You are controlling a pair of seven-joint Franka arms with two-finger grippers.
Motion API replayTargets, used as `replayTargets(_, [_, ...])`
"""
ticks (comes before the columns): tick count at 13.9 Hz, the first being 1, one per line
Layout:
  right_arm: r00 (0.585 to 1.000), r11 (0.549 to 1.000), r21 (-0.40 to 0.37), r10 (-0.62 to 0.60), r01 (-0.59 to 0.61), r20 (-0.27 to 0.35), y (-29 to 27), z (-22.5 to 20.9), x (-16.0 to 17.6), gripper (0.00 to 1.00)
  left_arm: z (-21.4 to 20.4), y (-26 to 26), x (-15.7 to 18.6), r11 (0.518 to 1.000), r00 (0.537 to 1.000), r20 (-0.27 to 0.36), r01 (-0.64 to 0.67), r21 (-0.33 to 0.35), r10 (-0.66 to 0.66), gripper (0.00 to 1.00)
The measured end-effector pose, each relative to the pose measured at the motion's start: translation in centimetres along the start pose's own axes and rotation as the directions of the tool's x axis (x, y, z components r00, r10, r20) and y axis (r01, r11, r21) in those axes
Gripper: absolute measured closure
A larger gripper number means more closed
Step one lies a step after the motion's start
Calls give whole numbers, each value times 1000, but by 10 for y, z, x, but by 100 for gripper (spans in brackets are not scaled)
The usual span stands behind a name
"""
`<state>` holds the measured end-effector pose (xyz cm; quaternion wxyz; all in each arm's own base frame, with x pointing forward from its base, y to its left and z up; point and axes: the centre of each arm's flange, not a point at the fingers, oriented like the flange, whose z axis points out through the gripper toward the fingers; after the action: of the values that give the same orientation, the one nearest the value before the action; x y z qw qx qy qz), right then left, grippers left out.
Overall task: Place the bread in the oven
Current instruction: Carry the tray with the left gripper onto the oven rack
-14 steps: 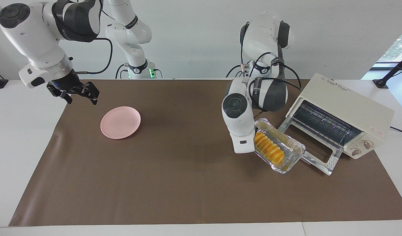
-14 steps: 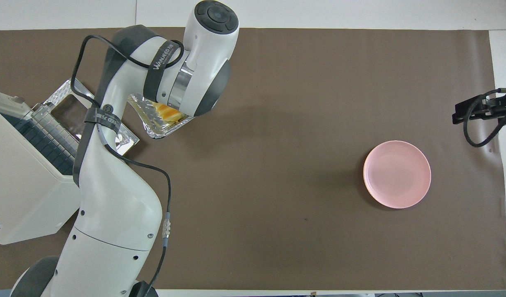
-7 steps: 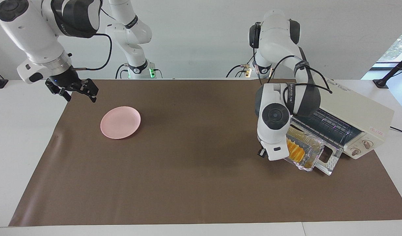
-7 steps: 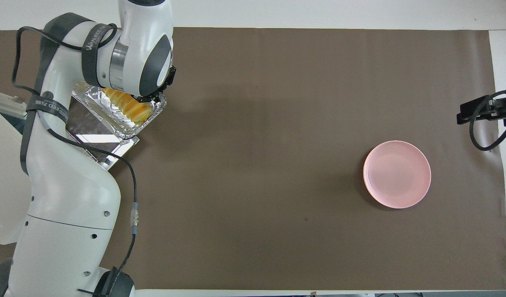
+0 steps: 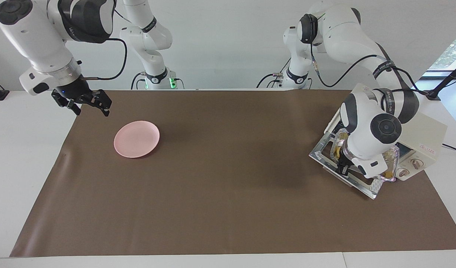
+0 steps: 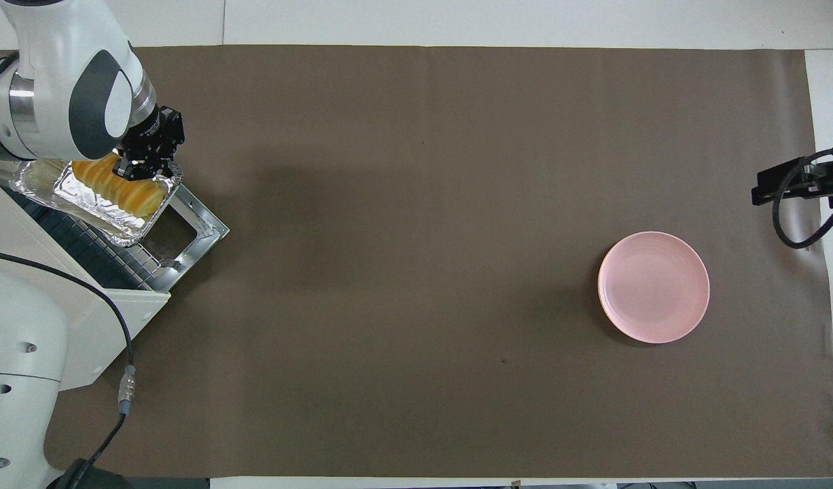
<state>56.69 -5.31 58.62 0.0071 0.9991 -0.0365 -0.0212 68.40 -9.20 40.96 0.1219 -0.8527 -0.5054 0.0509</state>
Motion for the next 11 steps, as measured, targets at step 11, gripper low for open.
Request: replayTargets(11, [1000, 1000, 0, 0, 0, 0, 0, 0, 0, 0, 6, -60, 22, 993, 991, 63, -119, -16, 120, 94])
